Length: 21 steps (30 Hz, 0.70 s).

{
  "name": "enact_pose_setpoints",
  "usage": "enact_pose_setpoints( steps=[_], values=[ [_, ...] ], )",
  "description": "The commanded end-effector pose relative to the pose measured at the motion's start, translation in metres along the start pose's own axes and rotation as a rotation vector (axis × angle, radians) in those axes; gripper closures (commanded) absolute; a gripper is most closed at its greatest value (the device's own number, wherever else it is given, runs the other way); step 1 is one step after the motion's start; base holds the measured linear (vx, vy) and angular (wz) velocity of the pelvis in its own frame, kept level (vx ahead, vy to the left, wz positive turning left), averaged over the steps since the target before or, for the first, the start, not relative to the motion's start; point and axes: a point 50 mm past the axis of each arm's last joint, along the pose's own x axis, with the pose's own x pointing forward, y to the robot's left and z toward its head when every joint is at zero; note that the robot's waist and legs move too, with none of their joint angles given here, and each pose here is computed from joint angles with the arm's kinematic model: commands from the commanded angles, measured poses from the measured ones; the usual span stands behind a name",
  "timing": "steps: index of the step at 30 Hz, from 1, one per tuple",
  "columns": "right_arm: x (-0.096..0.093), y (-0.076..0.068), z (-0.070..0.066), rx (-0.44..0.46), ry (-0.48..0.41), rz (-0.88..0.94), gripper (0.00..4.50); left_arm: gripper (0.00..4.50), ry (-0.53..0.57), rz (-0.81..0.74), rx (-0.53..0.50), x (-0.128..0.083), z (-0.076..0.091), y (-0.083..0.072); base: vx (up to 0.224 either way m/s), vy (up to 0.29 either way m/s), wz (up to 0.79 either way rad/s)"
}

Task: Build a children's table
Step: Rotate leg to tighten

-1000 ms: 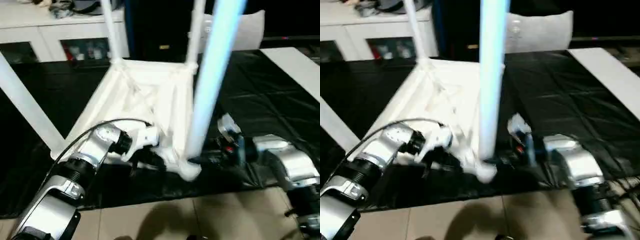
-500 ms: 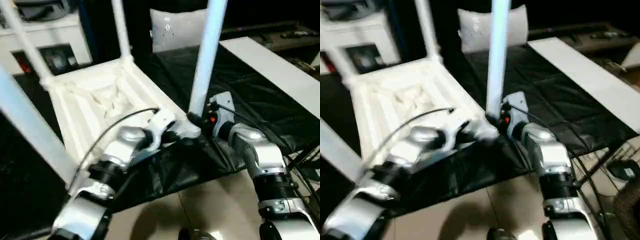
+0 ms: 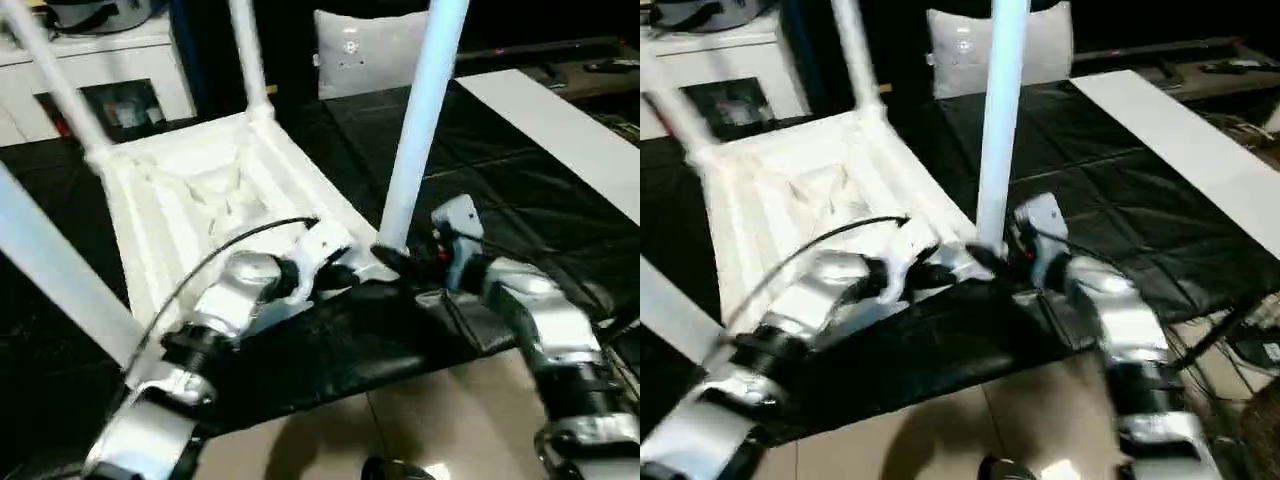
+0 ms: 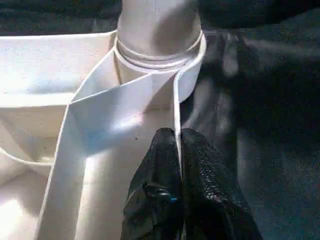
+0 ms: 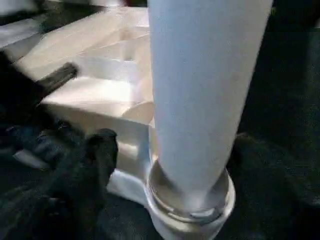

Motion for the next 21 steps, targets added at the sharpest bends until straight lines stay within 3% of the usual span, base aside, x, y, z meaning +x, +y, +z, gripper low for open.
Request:
enact_pose_setpoints(
  steps=[1, 4, 11, 12, 21],
  values=[
    [-0.007, 0.004, 0.004, -0.025, 0.012, 0.110, 0.28, 4.50, -0.070, -0.100, 0.094, -0.005, 0.014, -0.004, 0.000, 0.000, 0.00],
    [-0.021, 0.008, 0.002, -0.049, 0.081, 0.256, 0.08, 4.50, -0.031, -0.204, 0.153, -0.015, 0.007, -0.006, 0.000, 0.000, 0.00],
    [-0.027, 0.012, 0.003, -0.097, 0.127, 0.430, 0.08, 4.50, 0.071, -0.401, 0.260, -0.027, -0.006, -0.012, 0.000, 0.000, 0.00],
    [-0.028, 0.014, 0.003, -0.089, 0.137, 0.462, 0.35, 4.50, 0.084, -0.433, 0.277, -0.028, -0.007, -0.014, 0.000, 0.000, 0.00],
    [-0.027, 0.022, 0.000, -0.057, 0.181, 0.577, 0.89, 4.50, 0.090, -0.545, 0.334, -0.026, -0.003, -0.020, 0.000, 0.000, 0.00]
  ],
)
